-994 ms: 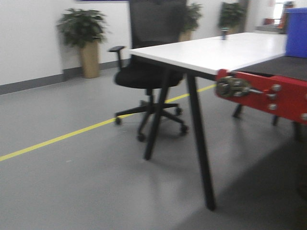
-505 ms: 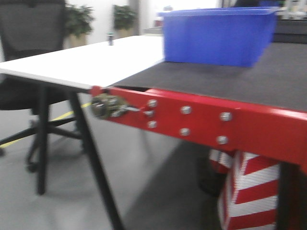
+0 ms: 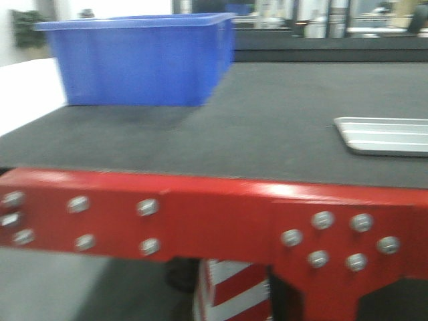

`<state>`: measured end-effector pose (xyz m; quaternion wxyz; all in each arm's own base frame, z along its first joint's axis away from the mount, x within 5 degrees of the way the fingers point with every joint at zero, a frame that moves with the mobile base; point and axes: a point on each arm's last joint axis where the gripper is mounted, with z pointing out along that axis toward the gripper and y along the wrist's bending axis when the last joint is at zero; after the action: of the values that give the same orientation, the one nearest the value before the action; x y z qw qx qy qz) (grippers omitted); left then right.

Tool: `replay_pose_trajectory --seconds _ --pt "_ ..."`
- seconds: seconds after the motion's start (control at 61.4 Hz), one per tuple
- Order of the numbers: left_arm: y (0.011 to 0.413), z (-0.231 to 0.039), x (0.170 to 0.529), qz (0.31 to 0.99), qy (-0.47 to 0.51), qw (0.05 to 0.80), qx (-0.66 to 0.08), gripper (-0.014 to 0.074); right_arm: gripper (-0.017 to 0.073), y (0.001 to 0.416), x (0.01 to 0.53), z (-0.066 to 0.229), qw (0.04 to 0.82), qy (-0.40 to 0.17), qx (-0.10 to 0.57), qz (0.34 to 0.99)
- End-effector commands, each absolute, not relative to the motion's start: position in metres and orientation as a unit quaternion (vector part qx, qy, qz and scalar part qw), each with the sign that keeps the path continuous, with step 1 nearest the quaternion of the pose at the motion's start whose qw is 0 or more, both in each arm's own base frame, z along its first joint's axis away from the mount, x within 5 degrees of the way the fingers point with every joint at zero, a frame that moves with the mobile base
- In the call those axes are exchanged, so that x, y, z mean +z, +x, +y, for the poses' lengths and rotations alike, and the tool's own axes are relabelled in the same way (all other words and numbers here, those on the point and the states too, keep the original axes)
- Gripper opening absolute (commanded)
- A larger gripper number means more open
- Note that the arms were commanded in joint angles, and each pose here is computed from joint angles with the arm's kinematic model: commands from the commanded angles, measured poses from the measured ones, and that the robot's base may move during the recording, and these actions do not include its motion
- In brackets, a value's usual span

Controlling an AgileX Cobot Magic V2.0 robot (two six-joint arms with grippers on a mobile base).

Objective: Grab orange capacitor from left shelf to right conveyor
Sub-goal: 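Align the base alongside the red-framed conveyor near the metal tray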

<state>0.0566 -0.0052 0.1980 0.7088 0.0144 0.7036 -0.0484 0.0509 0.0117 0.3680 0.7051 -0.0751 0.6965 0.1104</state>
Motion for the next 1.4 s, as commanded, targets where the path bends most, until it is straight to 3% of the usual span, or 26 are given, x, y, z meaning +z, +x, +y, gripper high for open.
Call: replay_pose_trajectory --seconds 0.0,1.385 --pt "0.0551 -0.0044 0.2079 0.668 0.010 0.743 -0.049 -0.0127 0.0109 0.0491 0.3840 0.0120 0.741 -0.076 0.117 0.657" --pt "0.0551 -0.0043 0.2079 0.668 0.010 0.743 -0.048 -0.0127 0.0109 0.0491 0.3842 0.0120 0.742 -0.076 0.117 0.656"
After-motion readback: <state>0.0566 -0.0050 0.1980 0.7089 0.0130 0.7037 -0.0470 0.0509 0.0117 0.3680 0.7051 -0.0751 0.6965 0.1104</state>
